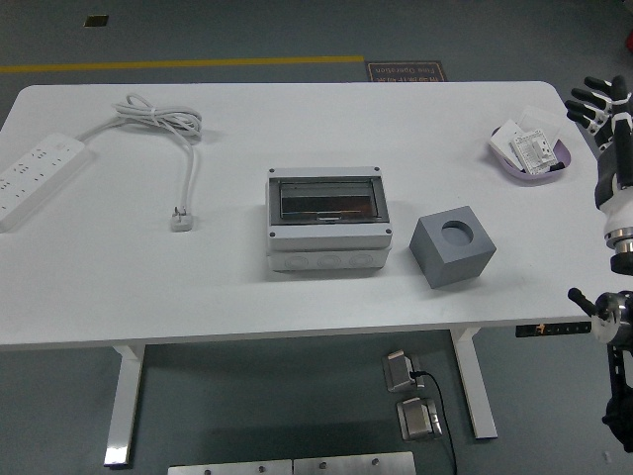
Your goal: Fetch the battery,place it into the box,close the lid of the box
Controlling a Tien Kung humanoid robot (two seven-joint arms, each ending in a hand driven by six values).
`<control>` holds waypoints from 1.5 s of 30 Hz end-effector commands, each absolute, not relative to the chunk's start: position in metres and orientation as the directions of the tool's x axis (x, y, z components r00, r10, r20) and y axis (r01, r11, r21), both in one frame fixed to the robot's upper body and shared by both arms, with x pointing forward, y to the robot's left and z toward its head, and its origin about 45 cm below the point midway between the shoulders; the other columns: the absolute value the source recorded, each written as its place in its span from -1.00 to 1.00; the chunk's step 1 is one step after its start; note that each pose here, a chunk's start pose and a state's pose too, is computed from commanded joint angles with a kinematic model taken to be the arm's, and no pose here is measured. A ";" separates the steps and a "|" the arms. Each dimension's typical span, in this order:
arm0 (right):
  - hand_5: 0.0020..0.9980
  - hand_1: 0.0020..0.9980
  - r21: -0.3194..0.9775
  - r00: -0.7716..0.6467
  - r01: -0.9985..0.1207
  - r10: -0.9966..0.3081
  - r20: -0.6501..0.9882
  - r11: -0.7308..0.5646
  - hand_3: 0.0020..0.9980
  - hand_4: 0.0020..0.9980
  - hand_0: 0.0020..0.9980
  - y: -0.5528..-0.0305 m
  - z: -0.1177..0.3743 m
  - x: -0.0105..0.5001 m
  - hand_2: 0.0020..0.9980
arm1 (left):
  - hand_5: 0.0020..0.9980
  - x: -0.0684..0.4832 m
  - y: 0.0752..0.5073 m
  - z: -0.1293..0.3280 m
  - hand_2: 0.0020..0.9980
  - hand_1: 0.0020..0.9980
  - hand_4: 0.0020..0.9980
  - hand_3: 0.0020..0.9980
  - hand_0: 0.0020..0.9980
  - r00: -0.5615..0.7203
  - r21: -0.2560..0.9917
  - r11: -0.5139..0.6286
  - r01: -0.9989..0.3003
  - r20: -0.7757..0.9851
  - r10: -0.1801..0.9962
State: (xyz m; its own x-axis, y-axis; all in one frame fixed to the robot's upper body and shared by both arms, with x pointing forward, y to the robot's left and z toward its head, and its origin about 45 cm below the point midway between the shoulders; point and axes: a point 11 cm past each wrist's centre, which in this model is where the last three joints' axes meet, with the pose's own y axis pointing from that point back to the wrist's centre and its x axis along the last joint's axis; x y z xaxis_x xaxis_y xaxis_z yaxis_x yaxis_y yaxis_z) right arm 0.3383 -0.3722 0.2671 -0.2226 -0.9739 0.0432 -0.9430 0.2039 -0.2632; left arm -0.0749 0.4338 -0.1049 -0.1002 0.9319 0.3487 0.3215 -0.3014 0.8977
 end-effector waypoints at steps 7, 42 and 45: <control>0.73 0.25 -0.228 -0.204 -0.955 -0.978 0.049 0.187 0.32 0.64 0.36 -0.362 0.253 0.340 0.29 | -0.74 -0.089 0.430 -0.105 0.21 0.27 0.53 0.26 0.22 -0.102 0.891 -0.291 0.348 0.344 0.933; 0.71 0.25 -0.207 -0.135 -0.972 -0.987 0.083 0.115 0.33 0.65 0.42 -0.358 0.255 0.348 0.30 | -0.73 -0.044 0.423 -0.113 0.21 0.27 0.53 0.26 0.21 -0.079 0.935 -0.301 0.186 0.320 0.944; 0.71 0.25 -0.208 -0.140 -0.971 -0.987 0.084 0.120 0.33 0.65 0.42 -0.360 0.255 0.347 0.30 | -0.73 -0.040 0.425 -0.113 0.21 0.27 0.53 0.26 0.21 -0.068 0.937 -0.307 0.167 0.322 0.944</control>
State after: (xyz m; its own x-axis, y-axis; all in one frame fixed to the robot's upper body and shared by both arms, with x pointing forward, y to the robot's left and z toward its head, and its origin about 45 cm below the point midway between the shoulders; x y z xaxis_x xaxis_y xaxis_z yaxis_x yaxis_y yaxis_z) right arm 0.3470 -0.3596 0.2553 -0.1397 -0.9867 0.0835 -0.9709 0.1199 -0.2075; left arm -0.0398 0.4251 -0.1128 -0.0684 0.9444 0.3215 0.1672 -0.3069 0.9370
